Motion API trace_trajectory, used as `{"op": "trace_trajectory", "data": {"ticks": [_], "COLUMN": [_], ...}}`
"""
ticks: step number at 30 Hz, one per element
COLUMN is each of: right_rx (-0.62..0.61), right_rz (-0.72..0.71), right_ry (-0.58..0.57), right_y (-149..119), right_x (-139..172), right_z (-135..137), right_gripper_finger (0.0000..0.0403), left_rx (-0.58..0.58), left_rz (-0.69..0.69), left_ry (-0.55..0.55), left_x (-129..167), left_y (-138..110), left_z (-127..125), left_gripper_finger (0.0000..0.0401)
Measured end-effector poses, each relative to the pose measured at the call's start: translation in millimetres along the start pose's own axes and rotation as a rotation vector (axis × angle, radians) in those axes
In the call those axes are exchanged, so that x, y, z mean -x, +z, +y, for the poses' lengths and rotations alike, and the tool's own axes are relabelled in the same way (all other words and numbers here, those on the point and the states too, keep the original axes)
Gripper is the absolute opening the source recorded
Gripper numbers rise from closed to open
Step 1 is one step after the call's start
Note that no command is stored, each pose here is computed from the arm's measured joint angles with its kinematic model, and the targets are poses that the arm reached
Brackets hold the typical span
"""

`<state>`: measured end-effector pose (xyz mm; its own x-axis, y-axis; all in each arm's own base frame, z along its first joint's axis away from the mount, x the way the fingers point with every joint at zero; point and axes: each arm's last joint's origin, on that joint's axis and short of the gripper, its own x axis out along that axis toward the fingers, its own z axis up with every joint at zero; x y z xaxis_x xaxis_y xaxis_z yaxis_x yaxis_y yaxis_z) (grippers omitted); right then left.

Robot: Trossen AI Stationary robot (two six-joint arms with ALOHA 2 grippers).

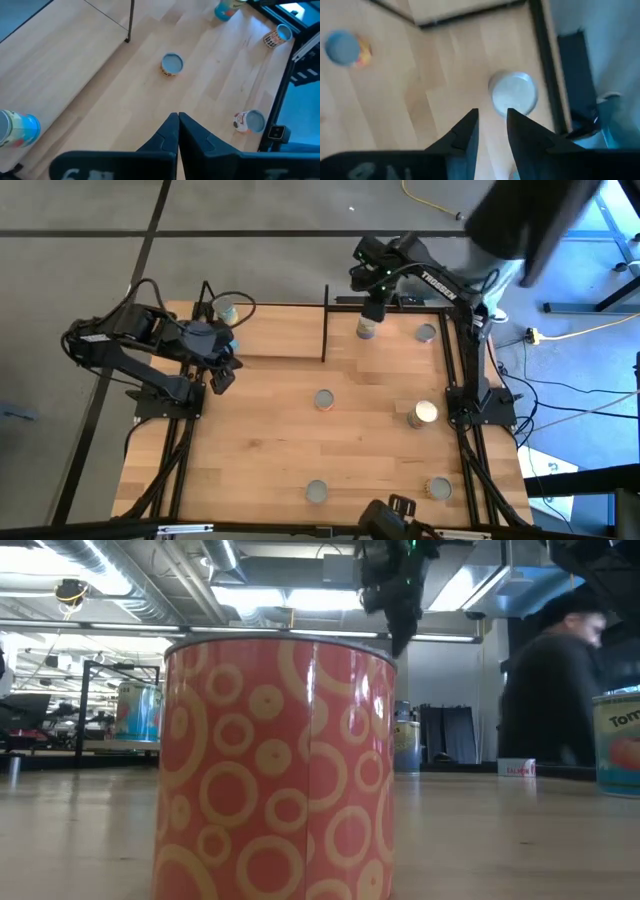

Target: Pick and place cans onto a shelf

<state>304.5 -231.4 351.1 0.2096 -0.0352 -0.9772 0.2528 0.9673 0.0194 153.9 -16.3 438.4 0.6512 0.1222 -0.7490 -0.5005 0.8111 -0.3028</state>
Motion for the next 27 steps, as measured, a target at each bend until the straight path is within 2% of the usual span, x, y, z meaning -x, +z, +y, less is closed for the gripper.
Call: {"op": "trace_trajectory", "data": {"ticks": [5, 11, 27], "right_rx": [0.052, 0.124, 0.256], "right_rz": [0.142, 0.131, 0.092], "right_ry": [0.06, 0.045, 0.019], "right_y": [-10.2, -7.1, -8.0], "right_x": [-38.4, -73.1, -107.8], "right_z": [-0.9, 1.7, -0.3], "right_gripper_finger": [0.0103, 0.0103, 0.0103], "left_rx": [0.002, 0.003, 0.004], "left_rz": [-0.008, -0.019, -0.037], "left_ry": [-0.003, -0.004, 0.013], "left_x": [4.3, 6.8, 7.7], "left_y": [-1.5, -2.1, -1.9], "left_z": [2.8, 4.3, 5.3], "left_gripper_finger": [0.0, 0.0, 0.0]}}
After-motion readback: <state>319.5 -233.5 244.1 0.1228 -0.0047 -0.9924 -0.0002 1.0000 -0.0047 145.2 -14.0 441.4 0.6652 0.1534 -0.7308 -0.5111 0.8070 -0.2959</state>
